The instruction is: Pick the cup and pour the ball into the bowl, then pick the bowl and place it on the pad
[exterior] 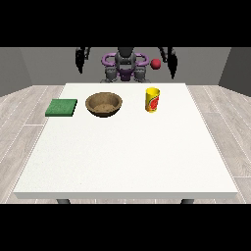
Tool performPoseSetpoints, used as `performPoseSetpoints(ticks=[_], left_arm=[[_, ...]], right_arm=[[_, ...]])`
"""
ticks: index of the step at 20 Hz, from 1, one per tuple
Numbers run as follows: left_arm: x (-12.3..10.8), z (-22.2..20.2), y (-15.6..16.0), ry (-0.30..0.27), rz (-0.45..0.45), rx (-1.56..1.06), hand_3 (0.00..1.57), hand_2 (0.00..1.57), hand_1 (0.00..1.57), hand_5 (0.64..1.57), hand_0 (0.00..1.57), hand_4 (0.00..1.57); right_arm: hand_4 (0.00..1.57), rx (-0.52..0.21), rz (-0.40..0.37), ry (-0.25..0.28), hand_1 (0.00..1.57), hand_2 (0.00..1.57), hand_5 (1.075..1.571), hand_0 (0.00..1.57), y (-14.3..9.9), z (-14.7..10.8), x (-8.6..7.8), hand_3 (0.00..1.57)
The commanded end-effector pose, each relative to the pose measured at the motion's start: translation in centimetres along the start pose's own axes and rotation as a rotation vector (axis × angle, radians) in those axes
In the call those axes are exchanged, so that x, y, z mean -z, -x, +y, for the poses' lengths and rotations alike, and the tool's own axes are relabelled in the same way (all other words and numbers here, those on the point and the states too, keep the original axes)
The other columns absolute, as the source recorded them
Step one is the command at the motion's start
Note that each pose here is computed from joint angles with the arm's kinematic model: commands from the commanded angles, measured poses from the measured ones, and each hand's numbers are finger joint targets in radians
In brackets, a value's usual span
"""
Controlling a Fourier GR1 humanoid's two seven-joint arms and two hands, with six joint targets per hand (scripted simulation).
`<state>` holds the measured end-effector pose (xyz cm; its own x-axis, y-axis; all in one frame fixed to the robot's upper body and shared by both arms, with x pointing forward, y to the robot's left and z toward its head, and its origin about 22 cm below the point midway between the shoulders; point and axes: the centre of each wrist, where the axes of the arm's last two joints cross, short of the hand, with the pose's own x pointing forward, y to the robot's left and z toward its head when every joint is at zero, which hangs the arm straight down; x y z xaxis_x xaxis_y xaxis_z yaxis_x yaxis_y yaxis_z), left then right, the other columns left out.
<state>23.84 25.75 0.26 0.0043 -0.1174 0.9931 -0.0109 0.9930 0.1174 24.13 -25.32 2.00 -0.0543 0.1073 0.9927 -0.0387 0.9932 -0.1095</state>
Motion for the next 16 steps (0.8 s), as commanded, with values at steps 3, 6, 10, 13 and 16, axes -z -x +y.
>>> performPoseSetpoints(ticks=[3, 6, 10, 13, 16], left_arm=[[0.2, 0.9, -2.3, 0.003, -0.031, 0.03, 0.0, 0.0, 0.0, 1.524, 0.0, 0.0], [0.4, 1.1, -3.5, 0.018, -0.032, 0.043, 0.0, 0.0, 0.0, 1.524, 0.0, 0.0], [-3.3, -5.2, -3.3, 0.124, -0.077, -0.327, 0.0, 0.0, 0.0, 1.536, 0.0, 0.0], [-4.3, -5.7, -5.2, 0.102, -0.131, -0.291, 0.0, 0.0, 0.0, 1.511, 0.0, 0.0], [-3.3, -3.2, -5.7, 0.1, -0.233, -0.225, 0.0, 0.0, 0.0, 1.478, 0.0, 0.0]], right_arm=[[0.0, -0.035, -0.01, 0.004, 0.0, 0.0, 1.568, 0.0, -2.1, -1.1, 0.0, 0.0], [0.0, -0.043, 0.017, 0.017, 0.0, 0.0, 1.568, 0.0, -2.7, -1.6, -0.1, 0.0], [0.0, 0.126, 0.037, 0.166, 0.0, 0.0, 1.566, 0.0, 1.7, -3.6, -2.6, 0.0], [0.0, 0.115, -0.021, 0.184, 0.0, 0.0, 1.567, 0.0, -0.2, -3.0, -1.4, 0.0], [0.0, 0.123, -0.075, 0.132, 0.0, 0.0, 1.565, 0.0, -0.7, -2.4, -1.0, 0.0]])
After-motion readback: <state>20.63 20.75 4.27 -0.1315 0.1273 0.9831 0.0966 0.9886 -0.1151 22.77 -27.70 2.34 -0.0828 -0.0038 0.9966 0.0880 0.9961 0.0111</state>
